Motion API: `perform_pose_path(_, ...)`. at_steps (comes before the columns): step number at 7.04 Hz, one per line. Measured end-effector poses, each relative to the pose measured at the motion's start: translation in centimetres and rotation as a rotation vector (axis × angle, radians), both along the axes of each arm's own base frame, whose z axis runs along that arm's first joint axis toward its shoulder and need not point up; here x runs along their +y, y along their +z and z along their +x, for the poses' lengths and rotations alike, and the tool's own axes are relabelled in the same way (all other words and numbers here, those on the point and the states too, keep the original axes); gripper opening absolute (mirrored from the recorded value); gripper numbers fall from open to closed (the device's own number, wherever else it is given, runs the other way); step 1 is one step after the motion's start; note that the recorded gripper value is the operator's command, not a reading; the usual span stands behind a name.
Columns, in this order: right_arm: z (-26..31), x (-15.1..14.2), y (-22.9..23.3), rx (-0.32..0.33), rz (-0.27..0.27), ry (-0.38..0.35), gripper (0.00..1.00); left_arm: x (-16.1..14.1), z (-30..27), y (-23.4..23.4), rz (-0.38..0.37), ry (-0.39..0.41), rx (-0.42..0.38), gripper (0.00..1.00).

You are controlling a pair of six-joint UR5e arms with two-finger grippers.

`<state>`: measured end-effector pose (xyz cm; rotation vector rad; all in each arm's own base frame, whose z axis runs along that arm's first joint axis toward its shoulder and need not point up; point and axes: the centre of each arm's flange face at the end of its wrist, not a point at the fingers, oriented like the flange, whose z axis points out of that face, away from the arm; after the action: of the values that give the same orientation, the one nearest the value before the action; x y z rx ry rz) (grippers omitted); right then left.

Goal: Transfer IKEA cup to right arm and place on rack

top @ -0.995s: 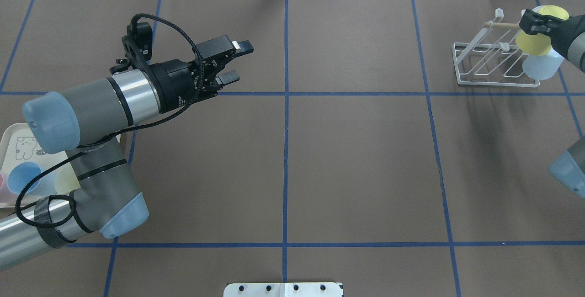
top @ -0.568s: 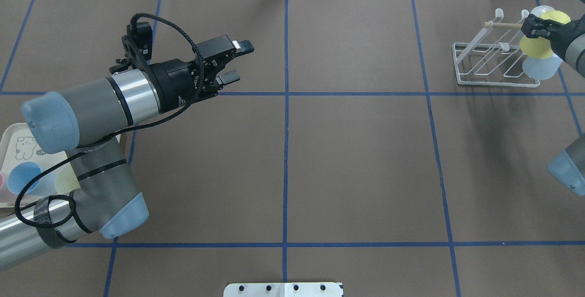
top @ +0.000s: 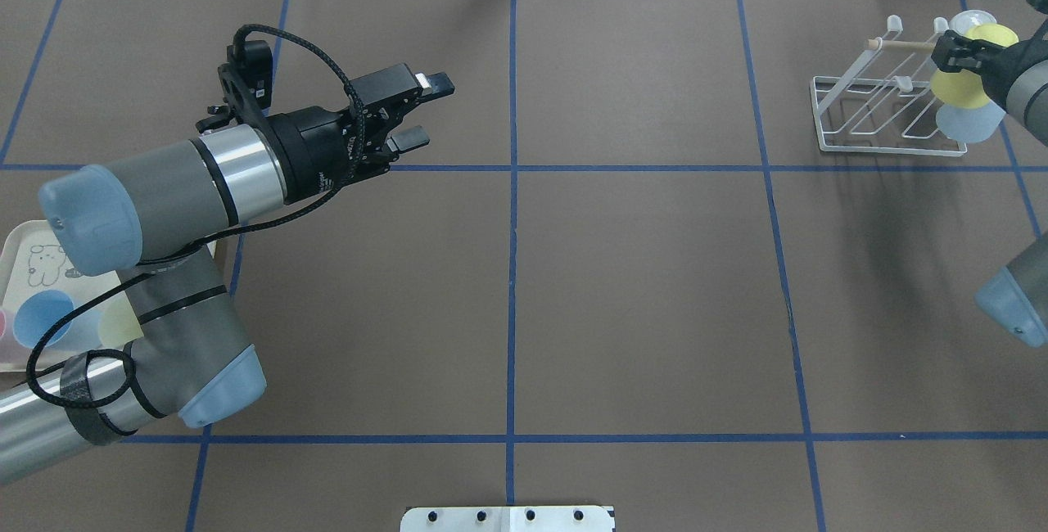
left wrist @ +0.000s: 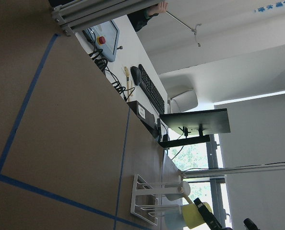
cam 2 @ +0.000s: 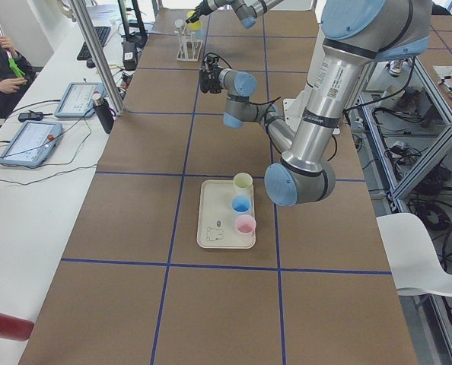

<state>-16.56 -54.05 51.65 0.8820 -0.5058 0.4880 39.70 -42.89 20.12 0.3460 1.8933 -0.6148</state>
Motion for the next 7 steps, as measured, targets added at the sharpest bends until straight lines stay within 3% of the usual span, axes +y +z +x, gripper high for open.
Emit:
perform_pose_path(4, -1.1, -1.1, 0.2, -0.006, -0.002, -0.005, 0.0, 0.0, 0.0, 0.2, -0.004, -0.002, -0.002, 0.99)
perform_pose_path(5, -1.1, -1.0, 0.4, -0.007, -0.005, -0.004, 0.22, 0.0, 0.0, 0.4, -0.006, -0.002, -0.005, 0.99)
perform_pose_path(6, -1.1, -0.9, 0.6, -0.006, -0.009, -0.004, 0.99, 0.0, -0.1, 0.5, -0.007, -0.003, -0.006, 0.99)
perform_pose_path(7, -1.1, -0.9, 1.1, -0.002, -0.016, -0.004, 1.0, 0.0, -0.1, 0.6, -0.008, -0.003, -0.007, 0.99)
